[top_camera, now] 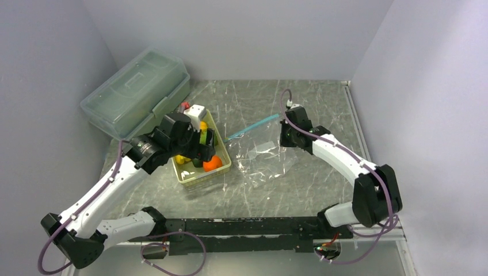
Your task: Place the food in the zip-top bag and seal the zipper
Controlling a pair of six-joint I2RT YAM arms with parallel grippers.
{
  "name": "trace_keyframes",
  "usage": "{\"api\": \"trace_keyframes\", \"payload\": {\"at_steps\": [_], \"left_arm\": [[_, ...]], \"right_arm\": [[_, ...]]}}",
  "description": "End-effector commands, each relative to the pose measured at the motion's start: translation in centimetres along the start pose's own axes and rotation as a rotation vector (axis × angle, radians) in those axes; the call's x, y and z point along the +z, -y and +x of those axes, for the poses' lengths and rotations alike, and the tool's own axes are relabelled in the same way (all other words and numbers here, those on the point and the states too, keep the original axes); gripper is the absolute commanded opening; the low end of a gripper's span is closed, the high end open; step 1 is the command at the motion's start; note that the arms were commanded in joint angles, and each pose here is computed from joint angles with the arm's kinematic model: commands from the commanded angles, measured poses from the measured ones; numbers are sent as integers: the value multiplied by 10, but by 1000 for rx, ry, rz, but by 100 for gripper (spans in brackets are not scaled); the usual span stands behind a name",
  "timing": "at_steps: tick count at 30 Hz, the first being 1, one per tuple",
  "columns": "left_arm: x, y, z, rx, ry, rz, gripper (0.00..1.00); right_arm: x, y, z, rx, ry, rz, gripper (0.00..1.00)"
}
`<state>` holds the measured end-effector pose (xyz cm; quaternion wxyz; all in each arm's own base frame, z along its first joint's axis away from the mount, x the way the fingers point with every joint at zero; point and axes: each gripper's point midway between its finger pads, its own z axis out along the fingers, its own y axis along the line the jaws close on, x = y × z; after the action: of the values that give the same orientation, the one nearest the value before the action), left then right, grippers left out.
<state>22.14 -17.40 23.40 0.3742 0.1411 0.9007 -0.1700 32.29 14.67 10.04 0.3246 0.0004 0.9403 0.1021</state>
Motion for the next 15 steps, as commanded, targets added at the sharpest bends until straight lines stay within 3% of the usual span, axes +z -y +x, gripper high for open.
{"api": "trace_keyframes", "payload": {"at_steps": [1, 15], "left_arm": [[5, 15, -17, -33, 41, 61, 99], [42, 41, -54, -49, -2, 210, 99]], "right_arm": [[-16, 5, -3, -25, 42, 26, 0], [-88, 9, -14, -52, 182, -8, 0]]}}
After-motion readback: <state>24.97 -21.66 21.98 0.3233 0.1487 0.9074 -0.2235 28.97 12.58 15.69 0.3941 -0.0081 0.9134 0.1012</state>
